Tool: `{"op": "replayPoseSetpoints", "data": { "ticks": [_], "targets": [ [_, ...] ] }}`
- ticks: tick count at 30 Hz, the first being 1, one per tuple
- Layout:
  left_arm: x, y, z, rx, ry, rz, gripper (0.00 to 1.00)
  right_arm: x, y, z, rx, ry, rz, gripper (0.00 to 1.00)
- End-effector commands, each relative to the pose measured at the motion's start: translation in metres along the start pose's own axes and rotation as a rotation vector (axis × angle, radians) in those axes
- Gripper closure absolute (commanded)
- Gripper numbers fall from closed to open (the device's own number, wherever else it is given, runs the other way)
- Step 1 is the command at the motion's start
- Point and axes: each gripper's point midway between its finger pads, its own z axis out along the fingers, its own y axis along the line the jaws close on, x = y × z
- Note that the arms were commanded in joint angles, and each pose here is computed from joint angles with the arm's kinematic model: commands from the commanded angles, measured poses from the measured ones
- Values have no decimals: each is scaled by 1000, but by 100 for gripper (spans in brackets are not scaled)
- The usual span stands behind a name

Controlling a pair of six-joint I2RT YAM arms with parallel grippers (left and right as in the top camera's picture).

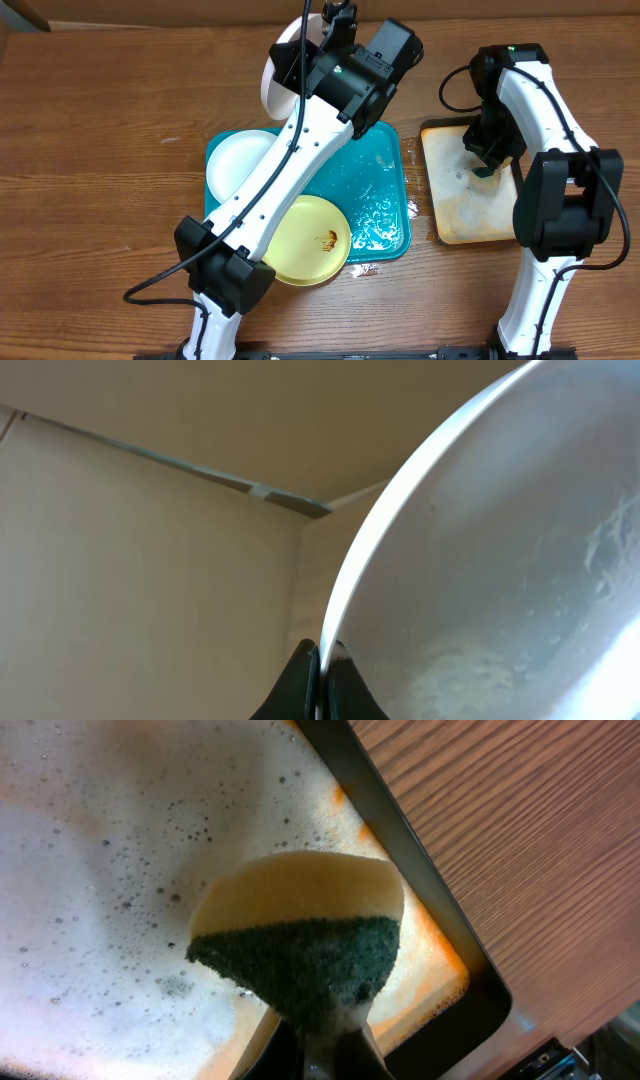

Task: Clean dirty plates on tray and stack at the side
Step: 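Lift the pink plate with the left gripper and carry it left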

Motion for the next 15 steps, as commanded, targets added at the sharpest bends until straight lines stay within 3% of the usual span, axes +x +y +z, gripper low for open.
{"op": "replayPoseSetpoints", "data": {
  "ticks": [1,8,15],
  "targets": [
    [0,-3,-19,23,-21,-18,96,0,-5,-14,-31,-26,10,96],
    [25,-9,-48,33,-2,-26,96,1,-4,-14,-38,-19,-6,96],
    [23,-8,-51,24,-16,-48,96,2,-4,-14,-36,-17,-9,96]
  ]
}}
